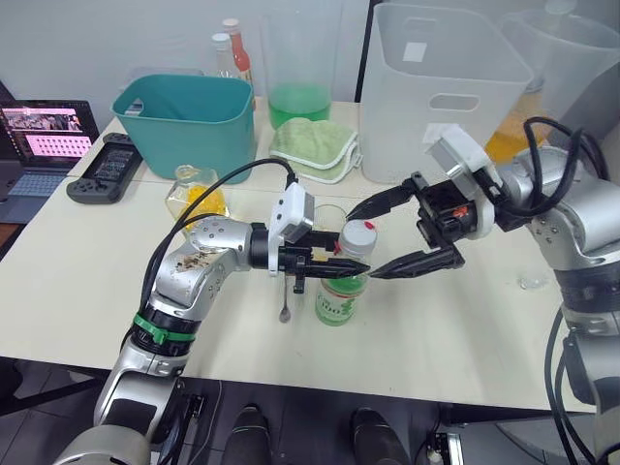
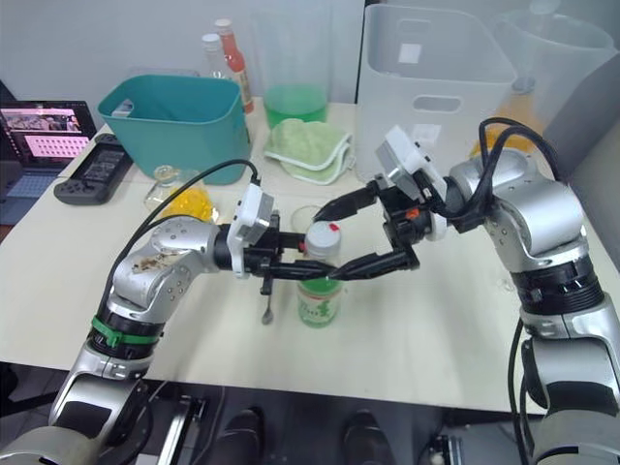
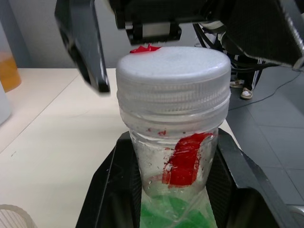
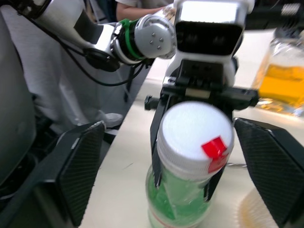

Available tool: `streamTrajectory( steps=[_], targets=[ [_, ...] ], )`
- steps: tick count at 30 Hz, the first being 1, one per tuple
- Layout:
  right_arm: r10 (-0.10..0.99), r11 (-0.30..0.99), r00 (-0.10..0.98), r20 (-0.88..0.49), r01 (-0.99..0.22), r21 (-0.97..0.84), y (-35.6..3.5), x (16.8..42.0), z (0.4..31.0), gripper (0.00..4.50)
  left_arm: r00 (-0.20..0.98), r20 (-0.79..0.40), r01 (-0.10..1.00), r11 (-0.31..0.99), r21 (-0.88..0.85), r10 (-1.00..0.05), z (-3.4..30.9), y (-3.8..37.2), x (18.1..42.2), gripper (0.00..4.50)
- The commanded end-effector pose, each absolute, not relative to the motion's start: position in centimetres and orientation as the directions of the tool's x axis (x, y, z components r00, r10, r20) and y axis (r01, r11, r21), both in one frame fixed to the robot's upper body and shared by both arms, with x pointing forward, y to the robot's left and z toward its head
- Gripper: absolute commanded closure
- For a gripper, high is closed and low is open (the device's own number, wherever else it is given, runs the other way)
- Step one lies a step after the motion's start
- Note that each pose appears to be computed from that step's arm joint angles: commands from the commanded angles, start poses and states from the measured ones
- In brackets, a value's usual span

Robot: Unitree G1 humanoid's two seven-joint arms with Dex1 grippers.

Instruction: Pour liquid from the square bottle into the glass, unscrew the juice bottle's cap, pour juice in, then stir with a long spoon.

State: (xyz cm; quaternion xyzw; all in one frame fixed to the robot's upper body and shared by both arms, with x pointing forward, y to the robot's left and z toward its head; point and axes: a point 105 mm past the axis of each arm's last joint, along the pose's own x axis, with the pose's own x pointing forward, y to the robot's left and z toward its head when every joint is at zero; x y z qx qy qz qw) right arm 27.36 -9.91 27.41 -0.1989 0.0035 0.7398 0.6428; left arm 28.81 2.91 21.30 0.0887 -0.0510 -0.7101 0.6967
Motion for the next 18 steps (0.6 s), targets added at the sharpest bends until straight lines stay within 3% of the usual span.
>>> streamTrajectory(
  steps=[1,6,9,18],
  targets=[
    [0.974,-0.001,0.090,-0.207,-0.916,-0.402,-10.9,26.8,29.5,0.05,-0.027,-0.026,0.974,-0.032,0.223,-0.999,22.1,2.8,28.4,3.15],
    [0.965,0.203,0.249,-0.083,-0.908,-0.367,-11.4,25.4,29.1,0.05,-0.037,-0.021,0.975,-0.041,0.219,-0.999,22.1,2.6,28.5,3.15],
    [0.930,0.307,0.357,-0.088,-0.886,-0.346,-10.9,24.7,27.7,0.05,-0.054,-0.020,0.975,-0.057,0.214,-0.998,21.9,2.3,28.5,3.15],
    [0.888,0.451,0.460,0.011,-0.864,-0.225,-9.0,23.8,26.7,0.05,-0.081,-0.028,0.972,-0.086,0.219,-0.996,21.8,1.9,28.5,3.15]
  ],
)
